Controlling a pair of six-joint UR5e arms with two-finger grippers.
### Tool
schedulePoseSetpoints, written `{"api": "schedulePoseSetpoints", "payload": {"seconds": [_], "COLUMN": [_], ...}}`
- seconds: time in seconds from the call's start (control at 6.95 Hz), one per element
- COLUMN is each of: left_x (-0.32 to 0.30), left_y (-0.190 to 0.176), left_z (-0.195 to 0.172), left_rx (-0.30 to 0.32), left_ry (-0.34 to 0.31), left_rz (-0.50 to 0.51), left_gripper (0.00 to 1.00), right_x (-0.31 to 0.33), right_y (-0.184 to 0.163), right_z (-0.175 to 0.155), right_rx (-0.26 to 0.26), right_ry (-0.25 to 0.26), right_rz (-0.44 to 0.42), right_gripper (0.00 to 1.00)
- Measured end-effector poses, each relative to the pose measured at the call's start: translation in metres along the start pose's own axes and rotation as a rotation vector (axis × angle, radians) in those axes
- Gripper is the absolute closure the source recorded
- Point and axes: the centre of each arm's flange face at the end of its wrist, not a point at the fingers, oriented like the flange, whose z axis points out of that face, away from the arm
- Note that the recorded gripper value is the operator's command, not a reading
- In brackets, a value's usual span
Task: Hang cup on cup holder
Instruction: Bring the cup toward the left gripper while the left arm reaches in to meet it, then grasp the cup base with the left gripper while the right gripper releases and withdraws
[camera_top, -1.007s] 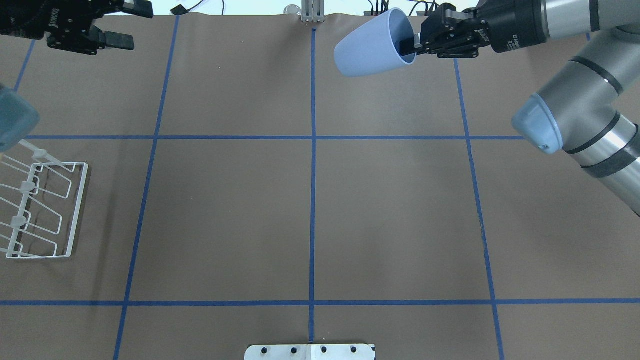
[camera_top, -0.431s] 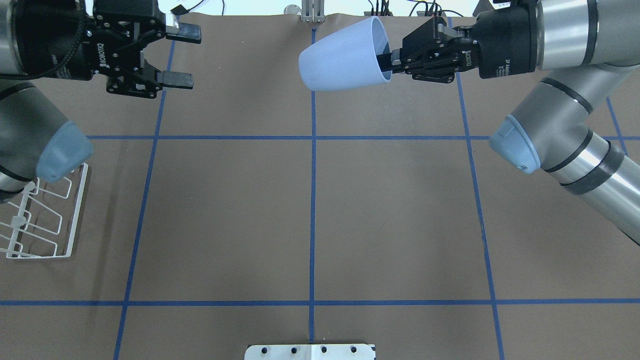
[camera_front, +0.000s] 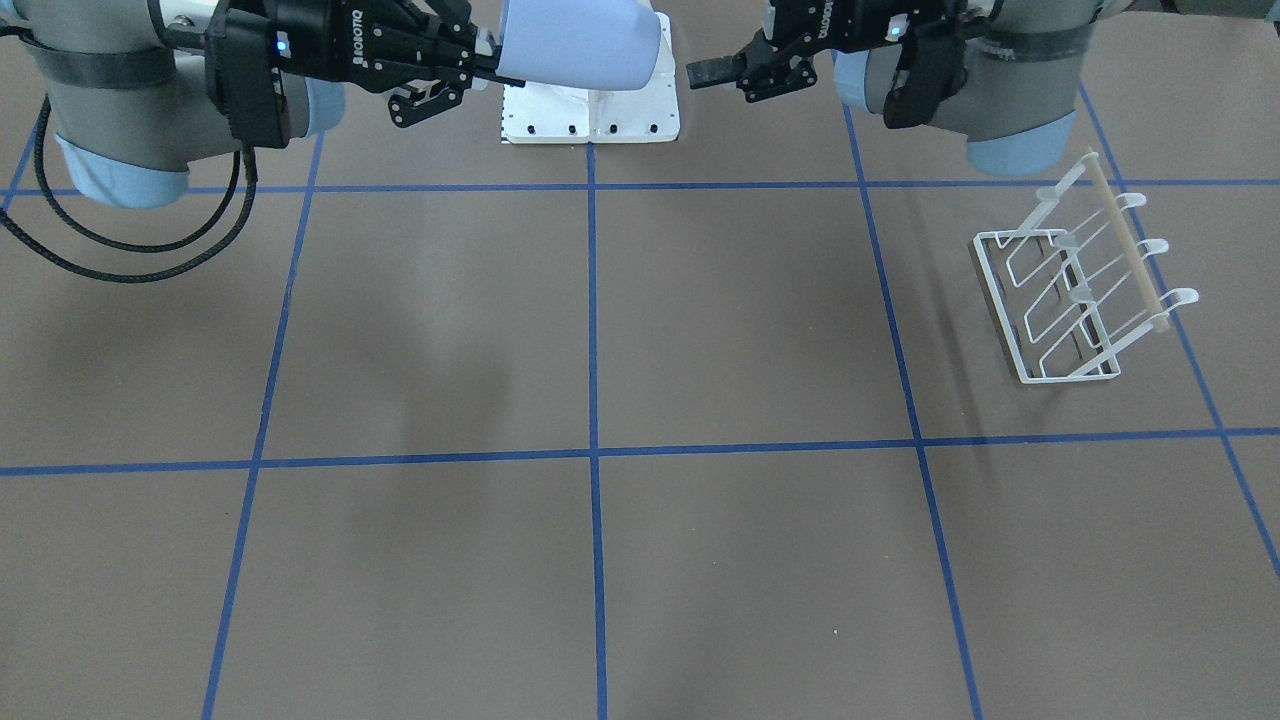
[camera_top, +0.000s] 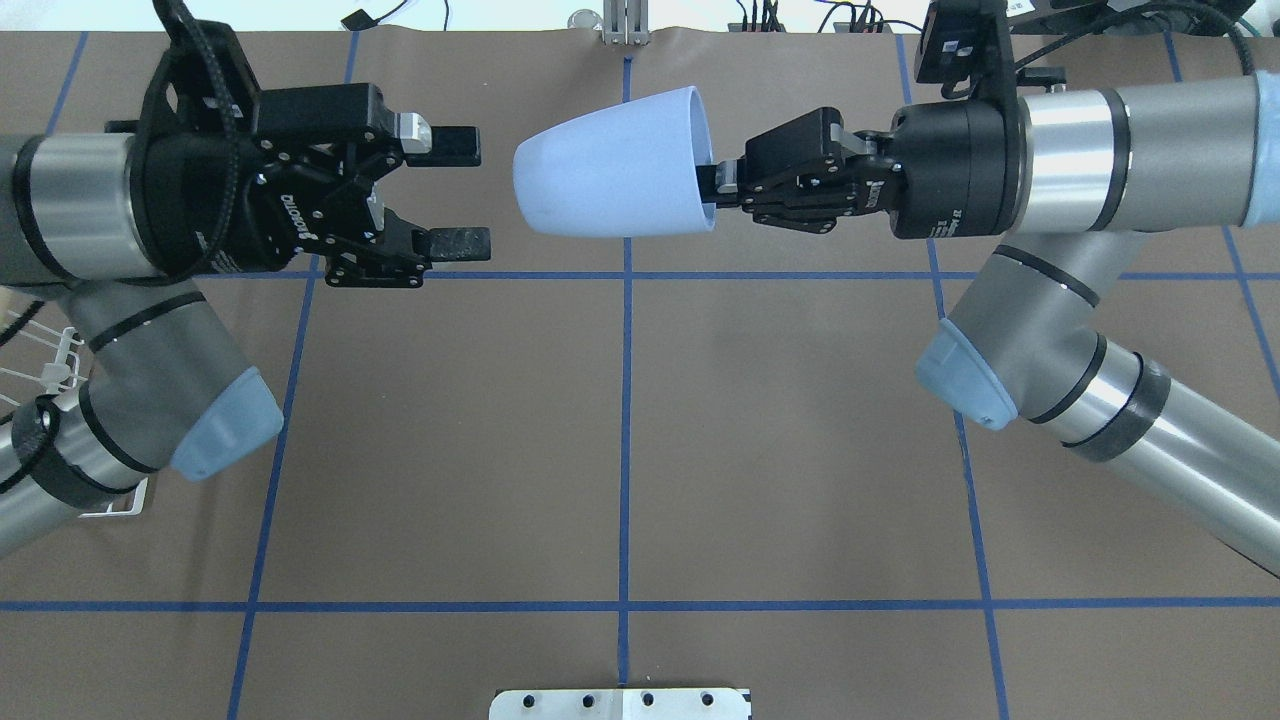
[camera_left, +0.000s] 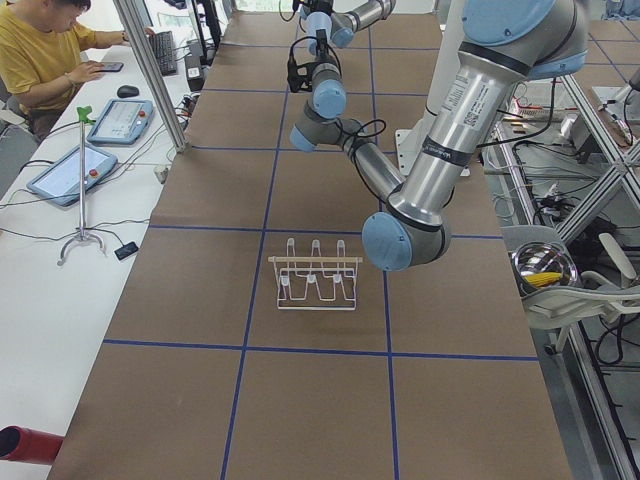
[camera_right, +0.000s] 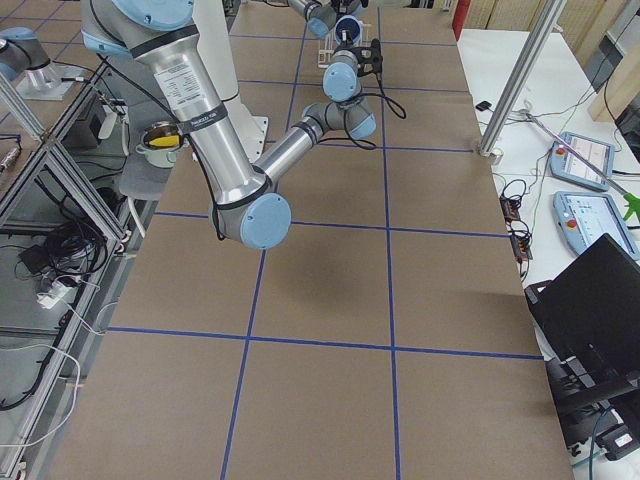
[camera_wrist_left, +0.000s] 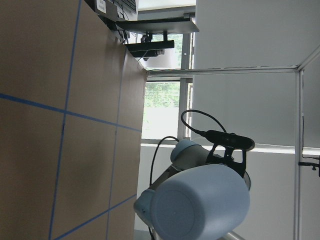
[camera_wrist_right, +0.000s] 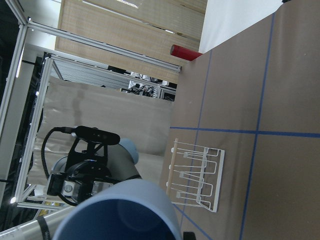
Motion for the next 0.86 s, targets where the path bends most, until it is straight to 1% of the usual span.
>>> {"api": "schedulePoseSetpoints", "payload": {"seconds": [0.14, 0.29, 0.43, 0.58, 0.86], "left_x": [-0.005, -0.006, -0.006, -0.005, -0.003], "left_y": [0.01, 0.014, 0.015, 0.015, 0.017], "left_z": [0.007, 0.009, 0.01, 0.011, 0.013], "left_rx": [-0.001, -0.001, -0.001, -0.001, 0.006], "left_ry": [0.049, 0.069, 0.076, 0.078, 0.095], "left_rz": [-0.018, -0.031, -0.038, -0.04, -0.044], "left_gripper": [0.01, 0.01, 0.04, 0.07, 0.07], "right_x": [0.0, -0.001, -0.002, -0.002, -0.001], "right_y": [0.01, 0.017, 0.021, 0.023, 0.024], "right_z": [0.005, 0.007, 0.007, 0.007, 0.008], "right_rx": [-0.007, -0.017, -0.024, -0.027, -0.028], "right_ry": [-0.035, -0.058, -0.073, -0.079, -0.082], "right_rz": [0.0, 0.004, 0.009, 0.012, 0.015], "right_gripper": [1.0, 1.0, 1.0, 1.0, 1.0]}}
